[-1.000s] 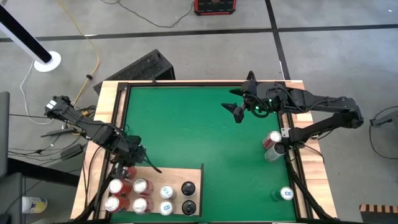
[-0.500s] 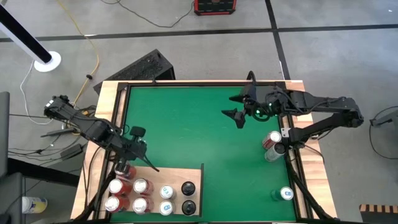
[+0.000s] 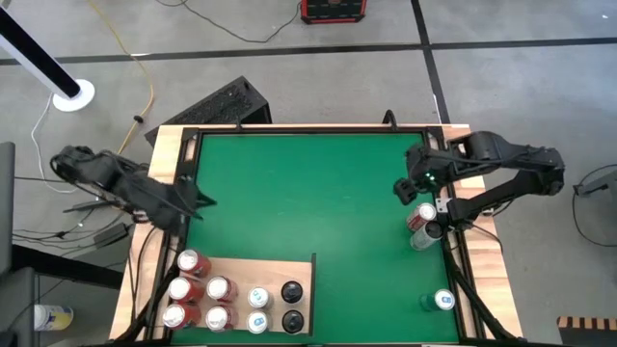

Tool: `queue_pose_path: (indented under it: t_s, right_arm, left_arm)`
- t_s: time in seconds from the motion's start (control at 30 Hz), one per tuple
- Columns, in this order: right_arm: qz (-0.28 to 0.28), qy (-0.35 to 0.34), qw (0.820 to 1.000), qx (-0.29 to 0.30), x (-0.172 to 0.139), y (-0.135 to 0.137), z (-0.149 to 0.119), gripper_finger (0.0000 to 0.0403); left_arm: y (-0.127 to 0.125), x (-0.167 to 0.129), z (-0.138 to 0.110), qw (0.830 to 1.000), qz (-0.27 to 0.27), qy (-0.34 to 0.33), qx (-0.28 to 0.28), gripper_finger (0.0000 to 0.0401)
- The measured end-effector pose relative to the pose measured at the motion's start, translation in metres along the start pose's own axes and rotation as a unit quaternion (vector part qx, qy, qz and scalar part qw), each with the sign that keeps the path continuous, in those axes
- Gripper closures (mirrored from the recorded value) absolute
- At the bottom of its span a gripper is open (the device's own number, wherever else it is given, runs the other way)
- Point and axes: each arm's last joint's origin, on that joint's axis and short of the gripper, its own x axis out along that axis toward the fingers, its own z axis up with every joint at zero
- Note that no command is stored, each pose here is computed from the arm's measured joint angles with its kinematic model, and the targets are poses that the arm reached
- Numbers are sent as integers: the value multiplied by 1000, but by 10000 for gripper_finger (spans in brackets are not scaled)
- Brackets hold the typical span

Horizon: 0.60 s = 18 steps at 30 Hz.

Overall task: Place canned beverage on shelf
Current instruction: Put the red soda can on the shelf aligned with the other red soda can

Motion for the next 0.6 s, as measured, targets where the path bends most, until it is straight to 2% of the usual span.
queue_pose_path:
  t_s: [0.07, 0.17, 0.23, 0.33, 0.5, 0.6]
  right_arm:
    - [-33, 19, 999, 16, 0, -6, -4, 18]
    - [-35, 19, 999, 28, 7, -6, -5, 18]
    - [-58, 29, 997, 42, 14, -8, -5, 18]
    - [-97, 49, 992, 68, 33, -12, -8, 18]
    - [-143, 100, 970, 171, 61, -19, -16, 18]
    - [-161, 110, 962, 192, 70, -21, -23, 18]
  left_arm:
    - [7, -11, -1, 999, 8, -43, -13, 401]
    - [14, -27, -4, 995, 10, -97, -33, 401]
    - [18, -34, -6, 992, 10, -119, -43, 401]
    - [20, -39, -10, 991, 9, -128, -49, 401]
    - [20, -40, -10, 990, 3, -128, -57, 401]
    - [19, -38, -9, 991, 3, -121, -55, 401]
